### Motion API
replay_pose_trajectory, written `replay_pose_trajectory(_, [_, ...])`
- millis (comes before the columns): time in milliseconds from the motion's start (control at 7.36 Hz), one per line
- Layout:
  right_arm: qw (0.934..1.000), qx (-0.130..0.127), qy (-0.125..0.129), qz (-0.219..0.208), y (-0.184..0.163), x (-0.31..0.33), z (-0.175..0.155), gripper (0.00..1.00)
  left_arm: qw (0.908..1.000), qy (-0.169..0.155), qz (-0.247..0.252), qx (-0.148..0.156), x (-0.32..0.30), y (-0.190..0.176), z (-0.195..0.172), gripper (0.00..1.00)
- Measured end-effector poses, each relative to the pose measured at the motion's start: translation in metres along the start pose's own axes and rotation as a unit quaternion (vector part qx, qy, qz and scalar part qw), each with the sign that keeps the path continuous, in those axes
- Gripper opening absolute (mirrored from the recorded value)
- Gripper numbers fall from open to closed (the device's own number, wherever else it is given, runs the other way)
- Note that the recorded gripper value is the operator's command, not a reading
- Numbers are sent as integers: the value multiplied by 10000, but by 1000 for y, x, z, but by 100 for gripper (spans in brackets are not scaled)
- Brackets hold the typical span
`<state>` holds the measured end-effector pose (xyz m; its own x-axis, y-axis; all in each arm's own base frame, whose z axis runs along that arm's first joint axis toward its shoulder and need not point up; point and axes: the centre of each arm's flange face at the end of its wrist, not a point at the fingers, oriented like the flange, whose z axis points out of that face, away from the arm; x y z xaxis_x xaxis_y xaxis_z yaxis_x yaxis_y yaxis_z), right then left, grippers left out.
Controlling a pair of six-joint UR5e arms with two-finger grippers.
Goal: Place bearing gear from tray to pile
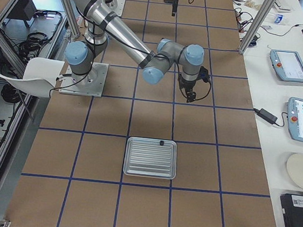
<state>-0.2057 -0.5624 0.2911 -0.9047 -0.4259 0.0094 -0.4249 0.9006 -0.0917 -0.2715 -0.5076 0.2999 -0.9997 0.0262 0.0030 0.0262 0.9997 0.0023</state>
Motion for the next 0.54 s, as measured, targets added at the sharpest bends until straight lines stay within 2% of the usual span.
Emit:
replay_pose_trajectory(136, [10000,14,16,83,38,35,-3,100,10000,-6,-6,-31,14,3,26,100])
replay_pose_trajectory(272, [9999,19,30,140,60,54,-4,100,10000,-18,-24,-74,25,9,51,100])
replay_pose_trajectory(408, [9999,18,35,122,71,63,-2,100,9999,-25,-39,-99,34,15,73,90])
replay_pose_trajectory(544, [10000,12,27,30,74,67,2,100,9999,-24,-42,-133,38,18,88,85])
